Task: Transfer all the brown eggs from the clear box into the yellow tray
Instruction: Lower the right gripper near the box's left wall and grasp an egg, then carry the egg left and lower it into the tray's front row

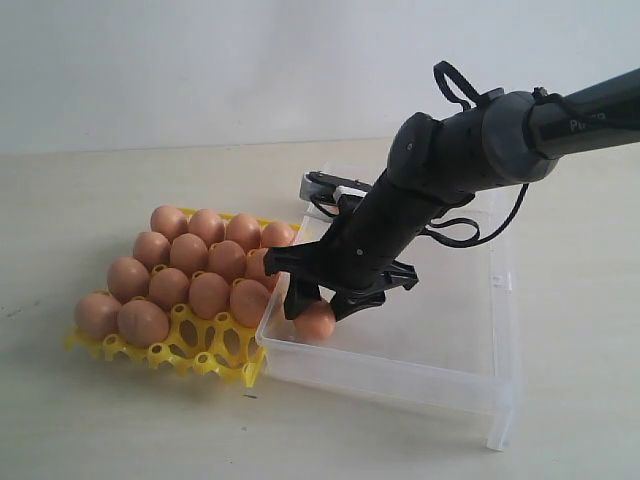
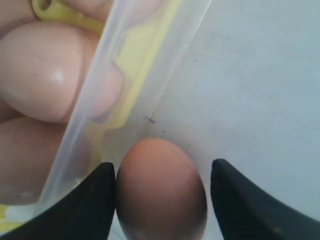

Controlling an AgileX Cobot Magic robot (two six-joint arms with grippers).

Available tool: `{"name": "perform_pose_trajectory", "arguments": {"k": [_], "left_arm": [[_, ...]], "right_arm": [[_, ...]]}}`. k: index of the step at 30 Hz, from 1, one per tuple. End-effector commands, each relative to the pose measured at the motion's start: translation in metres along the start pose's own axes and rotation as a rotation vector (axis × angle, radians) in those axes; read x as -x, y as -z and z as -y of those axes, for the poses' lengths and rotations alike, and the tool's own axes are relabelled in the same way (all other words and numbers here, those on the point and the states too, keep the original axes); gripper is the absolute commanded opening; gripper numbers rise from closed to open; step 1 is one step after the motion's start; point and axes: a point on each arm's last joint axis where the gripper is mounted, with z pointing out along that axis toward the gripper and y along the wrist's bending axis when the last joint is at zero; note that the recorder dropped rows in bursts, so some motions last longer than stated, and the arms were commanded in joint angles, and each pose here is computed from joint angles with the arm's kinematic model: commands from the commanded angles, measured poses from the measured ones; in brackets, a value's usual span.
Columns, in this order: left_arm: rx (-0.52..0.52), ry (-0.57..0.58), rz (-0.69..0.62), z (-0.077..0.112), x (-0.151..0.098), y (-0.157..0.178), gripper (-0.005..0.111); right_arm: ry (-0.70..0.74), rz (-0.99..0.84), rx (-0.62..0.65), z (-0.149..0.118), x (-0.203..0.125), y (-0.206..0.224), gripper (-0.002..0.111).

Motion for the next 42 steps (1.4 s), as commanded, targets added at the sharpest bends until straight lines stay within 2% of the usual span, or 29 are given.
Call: {"name": "perform_pose_trajectory", "arguments": {"k": [1,8,10,12,13,18,22,26,28,31,37,42], "left_arm": [[-0.001,0.011,0.023,0.0,0.003,0.001,0.0],[-0.001,0.011,0.023,0.0,0.003,0.001,0.0],[-0.001,0.011,0.023,0.0,0.003,0.001,0.0],[-0.001,0.011,0.023,0.0,0.003,0.001,0.0],[-0.001,0.011,0.023,0.0,0.003,0.001,0.0],[-0.001,0.011,0.023,0.0,0.003,0.001,0.0],[-0.001,0.011,0.023,0.0,0.003,0.001,0.0],[-0.001,0.011,0.023,0.0,0.003,0.001,0.0],[-0.001,0.011,0.023,0.0,0.003,0.001,0.0],[-0.001,0.011,0.023,0.0,0.003,0.001,0.0],[-0.001,0.011,0.023,0.0,0.003,0.001,0.0],[-0.001,0.011,0.023,0.0,0.003,0.001,0.0]], "right_arm": [[0.032,0.028,-0.001,-0.002,0.002,0.0,0.056],[0.06,0.047,-0.005,-0.001,0.004,0.001,0.053],[0.075,0.051,-0.007,-0.001,0.004,0.001,0.04],[0.101,0.055,-0.008,-0.001,0.005,0.001,0.019],[0.14,0.061,-0.013,-0.003,0.005,0.0,0.0],[0.201,0.123,-0.039,-0.006,0.009,0.014,0.0],[0.216,0.382,-0.072,-0.011,0.002,0.061,0.0],[0.274,0.575,-0.066,-0.034,-0.019,0.089,0.0],[0.327,0.708,-0.057,-0.053,-0.03,0.09,0.0],[0.389,0.801,-0.037,-0.075,-0.039,0.084,0.0],[0.587,0.911,0.013,-0.116,-0.059,0.064,0.0],[0.693,0.937,0.072,-0.13,-0.069,0.043,0.0]]}}
